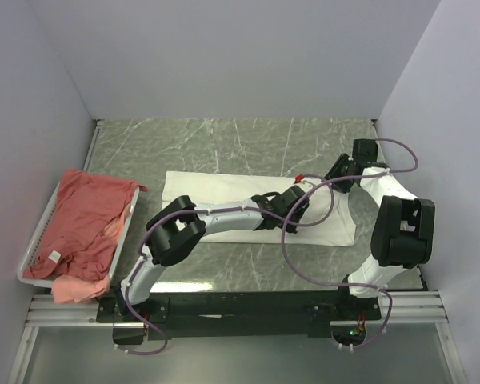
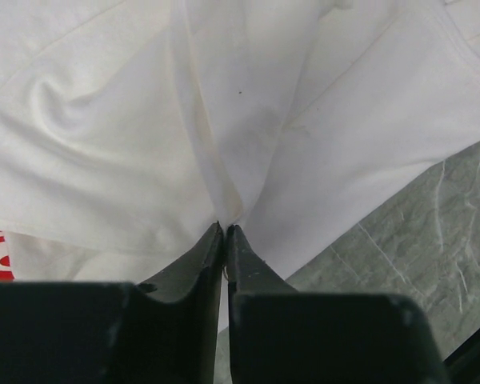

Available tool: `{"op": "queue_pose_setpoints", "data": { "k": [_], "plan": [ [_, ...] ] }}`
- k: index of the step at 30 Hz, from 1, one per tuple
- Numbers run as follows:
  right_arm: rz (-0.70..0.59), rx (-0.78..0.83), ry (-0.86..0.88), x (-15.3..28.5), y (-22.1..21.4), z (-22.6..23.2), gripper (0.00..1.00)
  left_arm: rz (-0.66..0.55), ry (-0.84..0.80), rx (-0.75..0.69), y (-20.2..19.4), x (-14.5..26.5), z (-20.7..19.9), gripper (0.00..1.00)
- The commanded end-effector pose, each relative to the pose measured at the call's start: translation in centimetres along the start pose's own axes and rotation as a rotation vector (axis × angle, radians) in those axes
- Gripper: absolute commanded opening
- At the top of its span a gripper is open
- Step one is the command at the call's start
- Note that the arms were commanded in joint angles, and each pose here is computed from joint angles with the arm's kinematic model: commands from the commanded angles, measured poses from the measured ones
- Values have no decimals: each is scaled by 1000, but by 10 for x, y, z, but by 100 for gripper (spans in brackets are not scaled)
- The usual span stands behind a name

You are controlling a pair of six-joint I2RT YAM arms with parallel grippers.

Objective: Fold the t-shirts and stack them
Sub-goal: Fold the tshirt

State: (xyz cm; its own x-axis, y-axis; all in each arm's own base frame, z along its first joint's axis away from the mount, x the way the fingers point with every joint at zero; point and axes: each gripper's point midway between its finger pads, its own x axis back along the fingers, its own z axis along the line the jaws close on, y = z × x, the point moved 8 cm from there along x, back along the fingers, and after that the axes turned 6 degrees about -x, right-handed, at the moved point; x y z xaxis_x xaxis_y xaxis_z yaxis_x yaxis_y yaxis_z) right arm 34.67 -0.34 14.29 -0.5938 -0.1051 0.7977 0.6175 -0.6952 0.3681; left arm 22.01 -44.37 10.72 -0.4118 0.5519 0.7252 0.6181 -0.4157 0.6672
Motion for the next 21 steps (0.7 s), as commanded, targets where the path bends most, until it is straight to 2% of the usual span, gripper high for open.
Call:
{"op": "queue_pose_setpoints", "data": {
  "k": [1, 6, 13, 21],
  "plan": [
    [-18, 17, 1, -6, 1, -3, 46, -75, 17, 28, 14, 10, -3, 10],
    [-21, 24, -7, -7, -7, -9, 47, -93, 10, 99, 19, 14, 11, 3],
    [-24, 39, -23, -9, -16, -14, 49, -115, -24, 166, 24, 26, 26, 1],
    [-29, 47, 0, 0, -25, -12, 49, -110, -37, 175, 29, 27, 31, 1]
  ]
}}
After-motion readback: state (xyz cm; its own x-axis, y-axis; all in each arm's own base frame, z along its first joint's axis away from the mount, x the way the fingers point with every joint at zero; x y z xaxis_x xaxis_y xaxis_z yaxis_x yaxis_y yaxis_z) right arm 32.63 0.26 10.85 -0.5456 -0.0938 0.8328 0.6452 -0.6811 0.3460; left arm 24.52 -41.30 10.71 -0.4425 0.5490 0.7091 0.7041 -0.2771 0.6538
